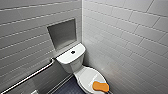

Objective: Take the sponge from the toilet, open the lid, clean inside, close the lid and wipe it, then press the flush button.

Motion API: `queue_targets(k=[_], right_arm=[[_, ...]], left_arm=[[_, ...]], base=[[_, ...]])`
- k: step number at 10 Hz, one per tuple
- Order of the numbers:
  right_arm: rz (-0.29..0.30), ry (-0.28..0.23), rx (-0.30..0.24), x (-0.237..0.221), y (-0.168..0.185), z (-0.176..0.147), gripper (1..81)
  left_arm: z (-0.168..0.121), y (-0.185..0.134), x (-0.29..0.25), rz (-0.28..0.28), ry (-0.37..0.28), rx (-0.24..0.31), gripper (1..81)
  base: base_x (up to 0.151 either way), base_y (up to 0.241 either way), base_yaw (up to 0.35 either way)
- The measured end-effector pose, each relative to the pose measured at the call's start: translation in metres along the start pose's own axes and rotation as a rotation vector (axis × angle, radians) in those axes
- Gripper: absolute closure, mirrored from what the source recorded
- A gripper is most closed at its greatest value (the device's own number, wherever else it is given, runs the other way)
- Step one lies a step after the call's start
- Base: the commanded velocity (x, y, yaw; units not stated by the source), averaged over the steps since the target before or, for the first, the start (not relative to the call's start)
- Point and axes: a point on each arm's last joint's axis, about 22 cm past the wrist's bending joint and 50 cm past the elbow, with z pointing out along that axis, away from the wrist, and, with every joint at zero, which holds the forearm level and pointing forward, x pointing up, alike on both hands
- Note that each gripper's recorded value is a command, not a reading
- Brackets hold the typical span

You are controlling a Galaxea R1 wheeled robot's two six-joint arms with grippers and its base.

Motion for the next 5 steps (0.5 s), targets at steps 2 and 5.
queue_targets(k=[2,5], right_arm=[[0.022,0.007,0.002,0.023,0.005,-0.012,1.0],[-0.018,0.093,0.048,0.108,-0.006,-0.043,1.0]], left_arm=[[0.001,0.002,-0.005,-0.010,-0.028,-0.006,1.0],[0.007,0.015,0.010,0.010,-0.034,-0.028,1.0]], base=[[0.000,0.000,0.000],[0.000,0.000,0.000]])
